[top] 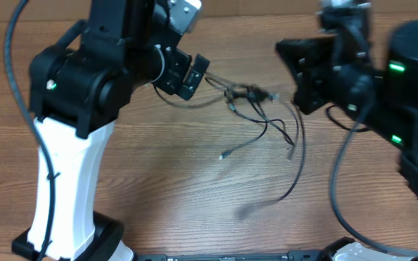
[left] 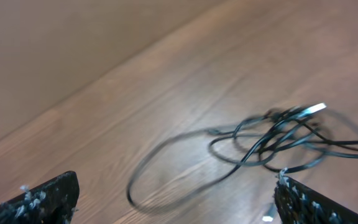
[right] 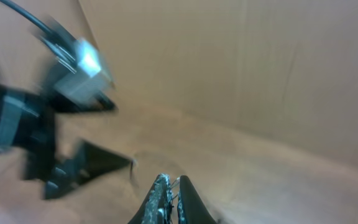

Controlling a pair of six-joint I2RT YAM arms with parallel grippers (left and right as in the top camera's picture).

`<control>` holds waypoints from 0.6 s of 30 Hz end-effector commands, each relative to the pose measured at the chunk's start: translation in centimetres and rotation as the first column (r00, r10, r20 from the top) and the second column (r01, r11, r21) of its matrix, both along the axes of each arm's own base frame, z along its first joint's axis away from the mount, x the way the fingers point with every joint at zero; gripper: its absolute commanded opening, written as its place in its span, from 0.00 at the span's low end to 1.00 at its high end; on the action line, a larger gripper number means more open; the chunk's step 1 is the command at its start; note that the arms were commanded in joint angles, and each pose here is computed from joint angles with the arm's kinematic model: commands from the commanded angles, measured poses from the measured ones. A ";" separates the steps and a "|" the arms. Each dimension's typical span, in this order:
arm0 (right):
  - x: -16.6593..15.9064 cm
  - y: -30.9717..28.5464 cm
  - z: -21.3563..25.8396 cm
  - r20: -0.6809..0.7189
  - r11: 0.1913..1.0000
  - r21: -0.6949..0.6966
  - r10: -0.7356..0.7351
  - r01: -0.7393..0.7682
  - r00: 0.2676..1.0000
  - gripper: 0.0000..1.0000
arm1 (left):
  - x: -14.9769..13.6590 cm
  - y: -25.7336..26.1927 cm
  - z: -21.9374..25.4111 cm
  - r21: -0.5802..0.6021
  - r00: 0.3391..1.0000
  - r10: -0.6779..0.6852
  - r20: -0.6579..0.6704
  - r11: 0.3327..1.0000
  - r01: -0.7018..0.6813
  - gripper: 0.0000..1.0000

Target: Untangle cables

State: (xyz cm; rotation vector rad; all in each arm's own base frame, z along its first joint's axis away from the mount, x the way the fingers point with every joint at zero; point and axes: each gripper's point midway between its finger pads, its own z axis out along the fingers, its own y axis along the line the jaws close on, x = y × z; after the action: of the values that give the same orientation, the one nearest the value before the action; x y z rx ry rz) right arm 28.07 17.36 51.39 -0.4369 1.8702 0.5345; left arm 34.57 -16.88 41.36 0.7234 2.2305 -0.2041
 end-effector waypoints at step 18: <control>3.4 -1.9 -12.0 -0.311 0.943 -0.318 -0.200 0.097 0.929 0.38 | 1.0 -3.0 1.7 -0.186 0.978 -0.204 0.035 0.960 0.207 0.98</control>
State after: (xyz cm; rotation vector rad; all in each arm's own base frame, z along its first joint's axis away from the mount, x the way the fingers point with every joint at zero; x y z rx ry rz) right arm 29.90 14.97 42.70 -0.4329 2.2109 0.2587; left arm 35.57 -23.16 39.00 1.0512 2.1140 -0.5982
